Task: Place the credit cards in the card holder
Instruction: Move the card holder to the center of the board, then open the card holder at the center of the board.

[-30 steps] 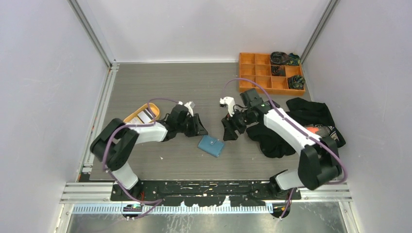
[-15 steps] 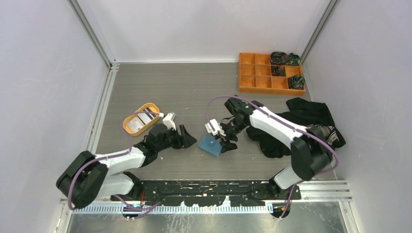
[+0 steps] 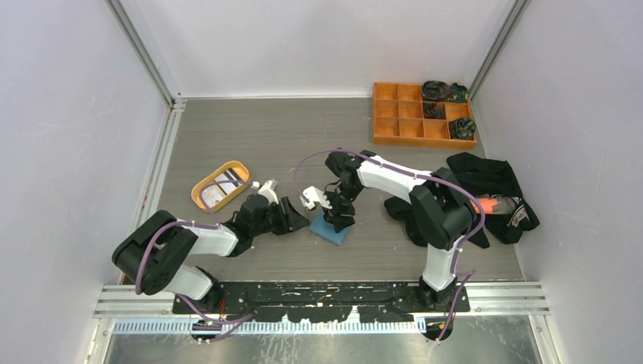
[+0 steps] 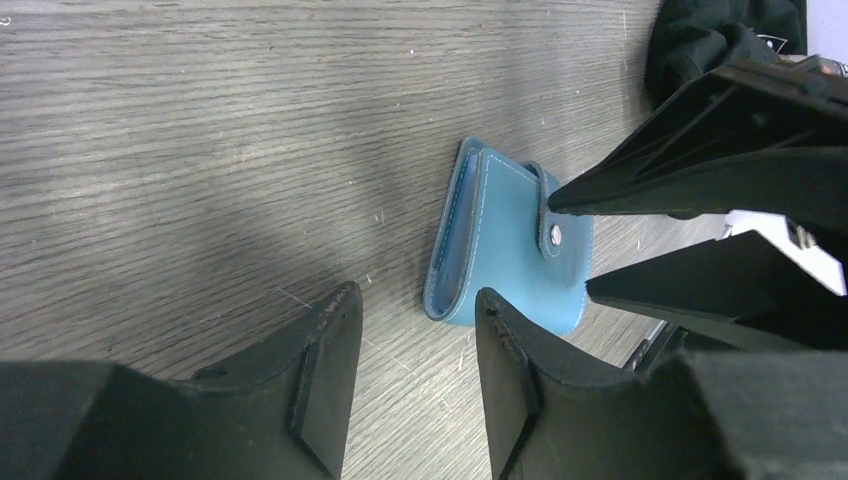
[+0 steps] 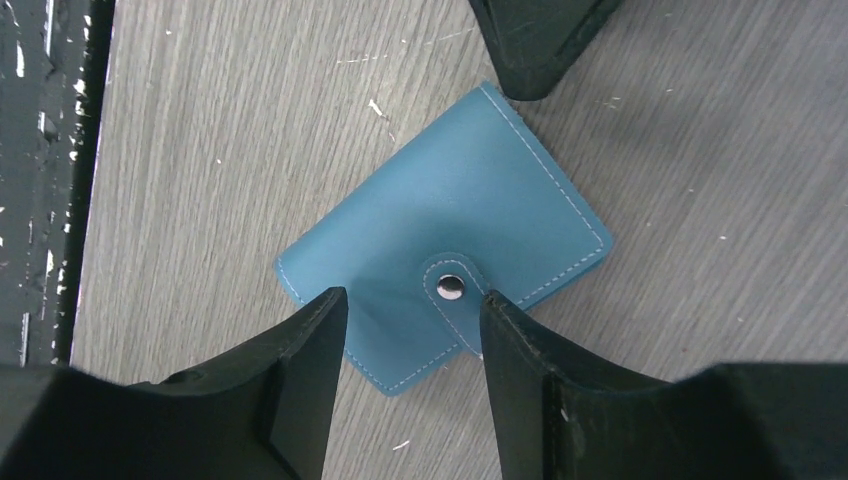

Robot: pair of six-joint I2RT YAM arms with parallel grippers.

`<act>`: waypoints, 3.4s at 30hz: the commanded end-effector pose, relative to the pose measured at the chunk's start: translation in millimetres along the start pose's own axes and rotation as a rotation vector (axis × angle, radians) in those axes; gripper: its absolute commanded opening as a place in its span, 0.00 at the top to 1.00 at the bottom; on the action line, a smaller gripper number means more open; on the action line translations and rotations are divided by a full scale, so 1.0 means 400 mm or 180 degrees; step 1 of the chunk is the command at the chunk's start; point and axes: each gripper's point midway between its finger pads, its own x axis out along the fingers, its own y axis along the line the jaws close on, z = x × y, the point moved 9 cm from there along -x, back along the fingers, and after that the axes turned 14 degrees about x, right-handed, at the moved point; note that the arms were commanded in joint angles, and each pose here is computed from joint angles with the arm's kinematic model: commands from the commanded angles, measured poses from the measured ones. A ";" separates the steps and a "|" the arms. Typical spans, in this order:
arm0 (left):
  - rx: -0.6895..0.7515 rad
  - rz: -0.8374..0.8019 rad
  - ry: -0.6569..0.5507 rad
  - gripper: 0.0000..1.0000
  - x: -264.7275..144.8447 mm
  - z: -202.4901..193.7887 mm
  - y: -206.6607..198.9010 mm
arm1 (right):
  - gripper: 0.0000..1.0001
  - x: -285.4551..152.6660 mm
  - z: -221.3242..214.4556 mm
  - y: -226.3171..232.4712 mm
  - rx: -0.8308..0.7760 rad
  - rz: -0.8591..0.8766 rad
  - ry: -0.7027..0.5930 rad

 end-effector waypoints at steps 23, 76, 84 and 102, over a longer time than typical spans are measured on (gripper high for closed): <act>-0.0061 0.0036 0.0412 0.69 0.060 0.008 -0.032 | 0.45 0.000 0.056 0.014 -0.0258 -0.0127 -0.0051; -0.0059 -0.0054 0.0003 0.57 0.022 0.048 -0.048 | 0.99 -0.027 -0.019 0.027 0.0013 -0.0218 -0.0219; -0.0314 -0.0380 -0.0015 0.50 0.018 0.028 -0.103 | 0.99 -0.049 -0.027 0.010 0.0307 -0.0368 -0.0441; -0.0787 -0.0216 0.0035 0.87 0.158 -0.077 -0.076 | 0.99 -0.050 -0.026 0.017 0.0322 -0.0343 -0.0572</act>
